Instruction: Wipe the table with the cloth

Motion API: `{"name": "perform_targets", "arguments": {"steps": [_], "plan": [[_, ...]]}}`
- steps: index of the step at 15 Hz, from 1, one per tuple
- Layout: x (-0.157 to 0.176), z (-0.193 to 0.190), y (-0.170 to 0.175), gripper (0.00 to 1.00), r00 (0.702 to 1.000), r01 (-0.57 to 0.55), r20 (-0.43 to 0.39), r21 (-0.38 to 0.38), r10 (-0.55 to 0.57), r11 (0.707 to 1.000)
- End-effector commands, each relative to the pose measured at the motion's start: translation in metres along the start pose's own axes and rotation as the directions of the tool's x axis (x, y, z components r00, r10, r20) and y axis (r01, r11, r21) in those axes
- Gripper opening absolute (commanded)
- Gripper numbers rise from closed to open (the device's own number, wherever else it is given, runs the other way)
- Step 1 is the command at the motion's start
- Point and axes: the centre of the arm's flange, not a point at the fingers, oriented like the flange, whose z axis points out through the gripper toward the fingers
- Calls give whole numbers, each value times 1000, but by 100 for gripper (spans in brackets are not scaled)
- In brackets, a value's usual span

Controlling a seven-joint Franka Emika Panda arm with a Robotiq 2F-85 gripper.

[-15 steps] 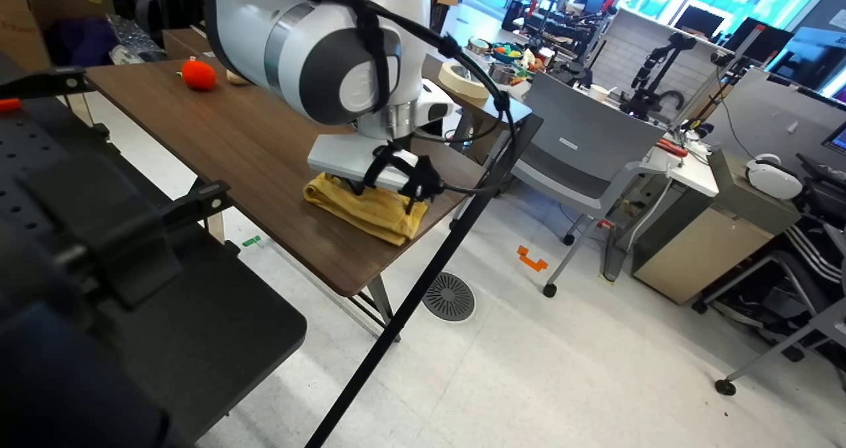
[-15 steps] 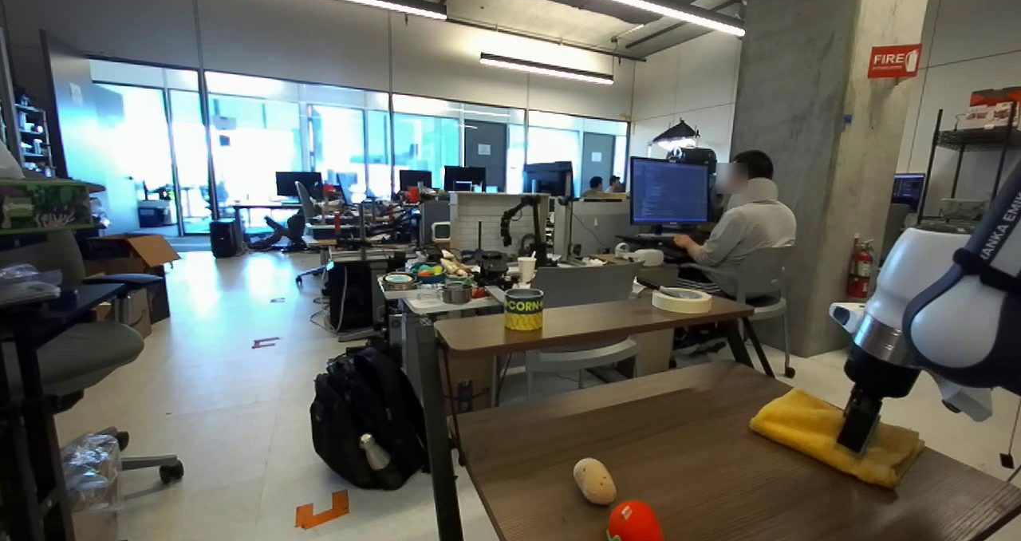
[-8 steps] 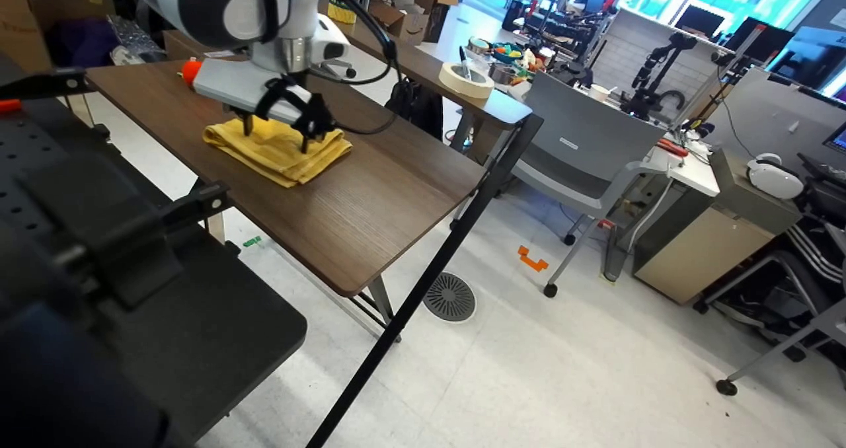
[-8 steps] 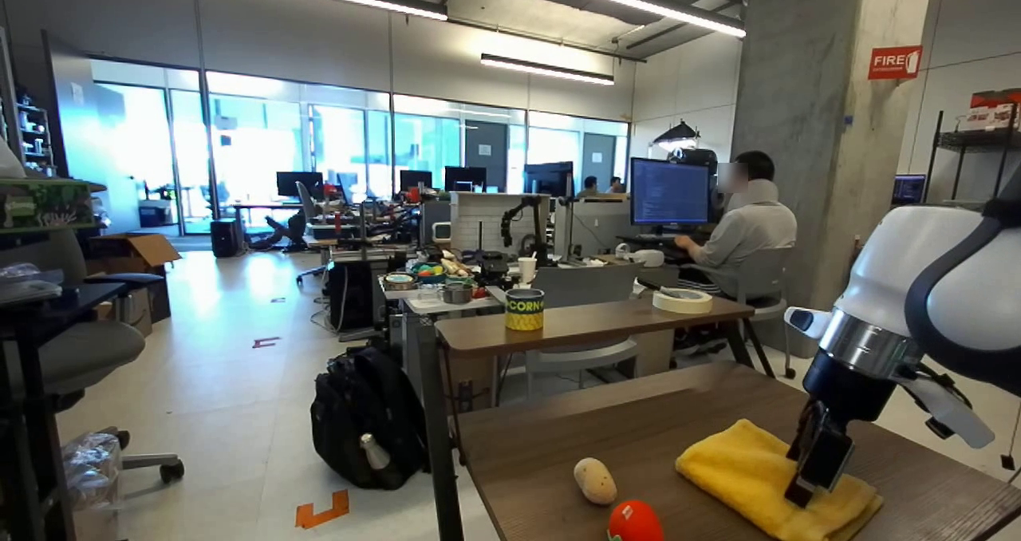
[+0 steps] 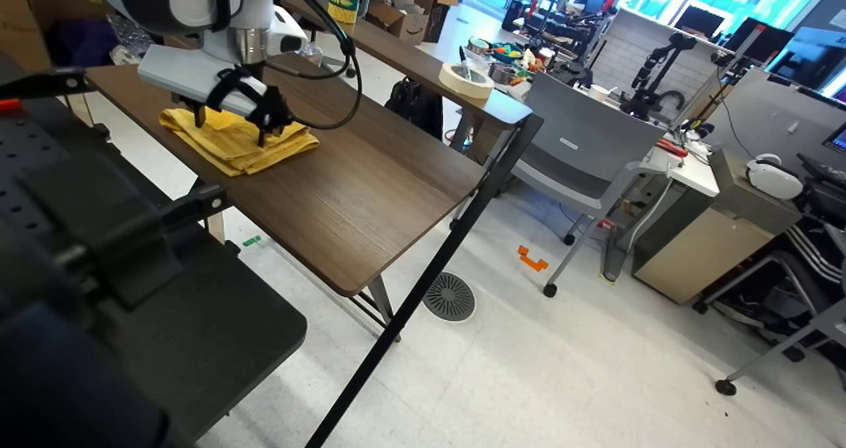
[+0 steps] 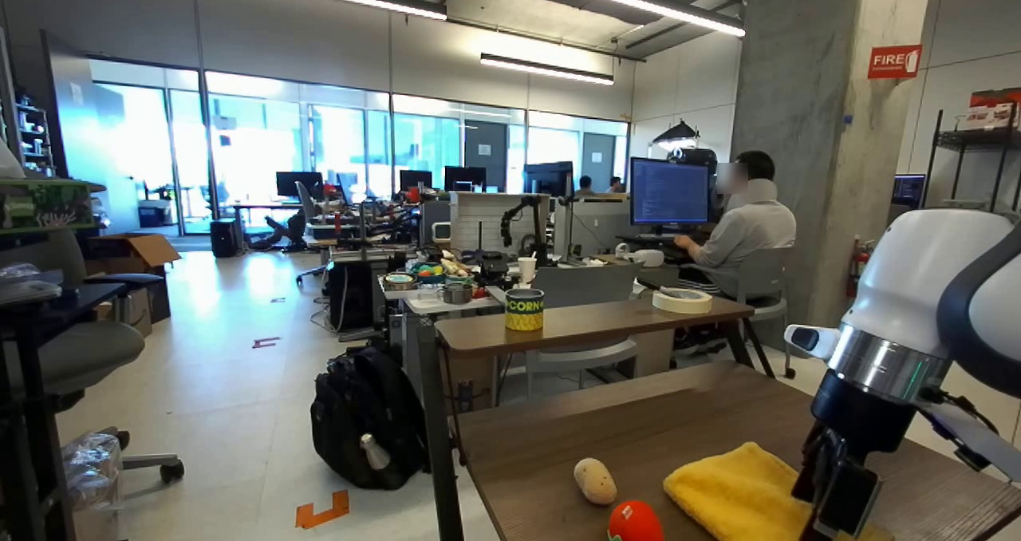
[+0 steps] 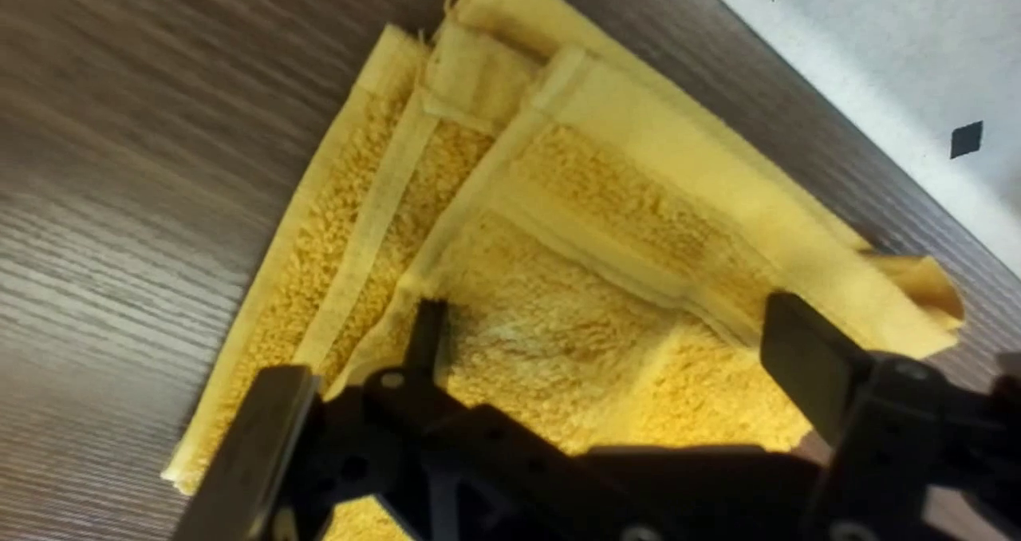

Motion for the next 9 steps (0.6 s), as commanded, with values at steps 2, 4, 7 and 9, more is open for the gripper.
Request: {"name": "perform_targets", "arguments": {"steps": [2,4,7,9], "plan": [[-15,4,76,100,995,-72,66,-92,78,993],[-44,11,127,100,981,-109,139,-175,134,979],[-86,9,196,100,951,-162,207,-305,231,938],[-100,5,221,100,935,-167,232,-377,268,911]]}}
